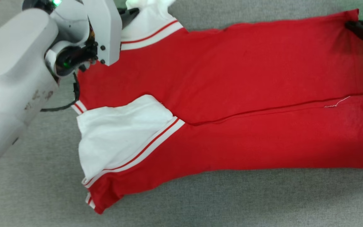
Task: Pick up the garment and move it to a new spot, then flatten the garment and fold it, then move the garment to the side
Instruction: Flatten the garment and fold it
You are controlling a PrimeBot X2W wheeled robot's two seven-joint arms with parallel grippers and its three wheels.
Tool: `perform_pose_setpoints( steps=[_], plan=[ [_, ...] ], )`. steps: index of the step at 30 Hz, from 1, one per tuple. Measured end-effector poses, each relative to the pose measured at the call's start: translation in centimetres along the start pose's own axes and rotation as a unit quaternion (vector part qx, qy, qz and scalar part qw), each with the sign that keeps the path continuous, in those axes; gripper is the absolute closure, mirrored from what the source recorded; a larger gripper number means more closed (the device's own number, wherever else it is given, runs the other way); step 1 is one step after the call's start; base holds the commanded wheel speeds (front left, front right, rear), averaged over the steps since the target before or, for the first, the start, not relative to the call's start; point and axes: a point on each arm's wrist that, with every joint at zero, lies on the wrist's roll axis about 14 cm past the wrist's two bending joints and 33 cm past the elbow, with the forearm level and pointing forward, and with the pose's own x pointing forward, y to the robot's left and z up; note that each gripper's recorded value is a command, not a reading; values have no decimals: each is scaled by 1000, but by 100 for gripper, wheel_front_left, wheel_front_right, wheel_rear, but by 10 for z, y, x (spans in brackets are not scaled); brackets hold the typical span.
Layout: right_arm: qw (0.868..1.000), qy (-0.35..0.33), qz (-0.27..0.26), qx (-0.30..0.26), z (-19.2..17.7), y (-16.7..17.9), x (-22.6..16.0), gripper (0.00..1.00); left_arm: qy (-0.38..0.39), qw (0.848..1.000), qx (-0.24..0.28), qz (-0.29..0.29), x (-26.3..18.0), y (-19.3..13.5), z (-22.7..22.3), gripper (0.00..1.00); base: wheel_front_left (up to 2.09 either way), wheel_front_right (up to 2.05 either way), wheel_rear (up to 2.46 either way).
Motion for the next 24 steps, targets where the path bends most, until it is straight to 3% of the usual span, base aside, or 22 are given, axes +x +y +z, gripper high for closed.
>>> perform_pose_setpoints(
  steps=[7, 13, 24],
  plan=[
    [998, -62, -1, -14, 19, 4, -23, 100, -89, 996, 2, -4, -38, -12, 29, 100, 0, 0, 0],
    [995, -92, 9, -32, 10, 9, -49, 100, -140, 990, 23, -23, -77, -38, 34, 100, 0, 0, 0],
    [992, -107, 51, -47, -29, 37, -94, 100, -182, 982, 29, -38, -150, -67, -21, 100, 0, 0, 0]
  ],
)
